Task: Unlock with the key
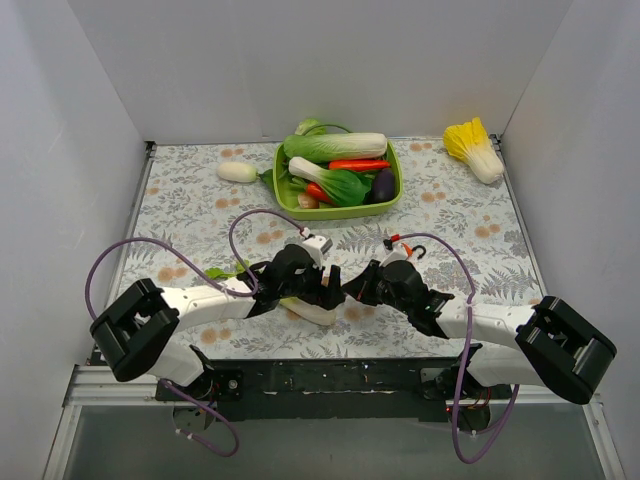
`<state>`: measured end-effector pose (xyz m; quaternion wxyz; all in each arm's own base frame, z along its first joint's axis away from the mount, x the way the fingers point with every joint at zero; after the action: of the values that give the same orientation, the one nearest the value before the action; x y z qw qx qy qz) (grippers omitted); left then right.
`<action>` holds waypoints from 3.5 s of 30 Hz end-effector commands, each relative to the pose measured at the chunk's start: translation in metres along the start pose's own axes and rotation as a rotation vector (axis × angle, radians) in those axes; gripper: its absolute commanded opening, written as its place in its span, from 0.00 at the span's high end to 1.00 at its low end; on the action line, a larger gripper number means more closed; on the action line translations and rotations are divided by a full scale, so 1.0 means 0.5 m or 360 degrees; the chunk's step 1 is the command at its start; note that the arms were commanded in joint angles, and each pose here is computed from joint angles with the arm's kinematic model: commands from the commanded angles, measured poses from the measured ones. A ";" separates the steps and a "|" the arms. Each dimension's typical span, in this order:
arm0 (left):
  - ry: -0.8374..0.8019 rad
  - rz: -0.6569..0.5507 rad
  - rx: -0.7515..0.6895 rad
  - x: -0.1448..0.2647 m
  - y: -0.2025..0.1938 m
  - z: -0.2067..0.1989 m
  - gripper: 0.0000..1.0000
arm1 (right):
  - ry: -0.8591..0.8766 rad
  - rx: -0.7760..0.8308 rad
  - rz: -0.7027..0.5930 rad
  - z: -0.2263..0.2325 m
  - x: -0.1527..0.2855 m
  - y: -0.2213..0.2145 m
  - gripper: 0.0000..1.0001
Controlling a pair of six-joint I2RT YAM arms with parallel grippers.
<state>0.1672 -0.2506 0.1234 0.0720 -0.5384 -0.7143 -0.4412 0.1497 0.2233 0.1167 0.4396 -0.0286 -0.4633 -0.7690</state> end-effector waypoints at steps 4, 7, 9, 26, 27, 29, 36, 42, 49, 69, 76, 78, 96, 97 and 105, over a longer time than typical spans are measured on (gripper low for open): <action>0.0031 -0.0095 0.0058 -0.011 0.028 -0.023 0.21 | 0.0083 0.0004 -0.0179 0.040 -0.005 0.049 0.99; 0.0076 -0.0096 0.0095 -0.016 0.025 -0.017 0.21 | 0.0079 0.0005 -0.0182 0.039 -0.003 0.049 0.99; 0.0089 -0.0093 0.0118 -0.018 0.023 -0.014 0.21 | 0.0081 0.0002 -0.0188 0.040 -0.002 0.049 0.99; 0.0127 -0.0059 0.0135 -0.032 0.011 -0.002 0.44 | 0.0075 -0.0001 -0.0189 0.039 -0.002 0.049 0.99; 0.0124 -0.0052 0.0125 -0.032 0.011 -0.002 0.46 | 0.0074 -0.0003 -0.0187 0.038 -0.002 0.048 0.99; 0.0120 -0.0045 0.0123 -0.032 0.009 -0.001 0.52 | 0.0074 -0.0002 -0.0184 0.038 -0.001 0.047 0.99; -0.0001 -0.0040 0.0062 -0.021 0.006 -0.010 1.00 | 0.0085 -0.0038 -0.0178 0.042 0.000 0.048 0.99; -0.0134 -0.0230 -0.0111 0.007 0.021 -0.029 1.00 | 0.0122 -0.0183 -0.0183 0.050 0.007 0.050 0.99; -0.0331 -0.0524 -0.0324 0.067 0.048 -0.075 1.00 | 0.0200 -0.0382 -0.0276 0.065 0.036 0.069 0.99; -0.0395 -0.0755 -0.0653 0.133 0.045 -0.173 1.00 | 0.0385 -0.0803 -0.0308 0.074 0.077 0.069 0.99; -0.0449 -0.0815 -0.0721 0.157 0.043 -0.201 1.00 | 0.0432 -0.0904 -0.0310 0.071 0.084 0.065 0.99; -0.0465 -0.0831 -0.0739 0.163 0.041 -0.209 1.00 | 0.0435 -0.0924 -0.0305 0.071 0.085 0.065 0.99; -0.0447 -0.0668 -0.0709 0.152 0.027 -0.220 1.00 | 0.0360 -0.0545 -0.0371 0.079 0.118 0.087 0.99; -0.0440 -0.0664 -0.0694 0.150 0.032 -0.215 1.00 | 0.0357 -0.0501 -0.0358 0.081 0.121 0.088 0.95; -0.0506 -0.0607 -0.0599 0.151 0.060 -0.194 1.00 | 0.0271 -0.0176 -0.0303 0.076 0.179 0.092 0.65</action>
<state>0.1284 -0.2506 0.1986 -0.1462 -0.4241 -0.6934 -0.5639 0.1137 0.1975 0.1935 0.4283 0.0322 -0.3258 -0.8422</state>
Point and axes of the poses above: each gripper's point midway between its finger pads, its own x axis back along the fingers, its own z axis along the line the jaws close on, y = z × x, the point moved 9 cm from there along x, back along the fingers, and after that the axes turned 15 degrees about x, right-handed, at the moved point
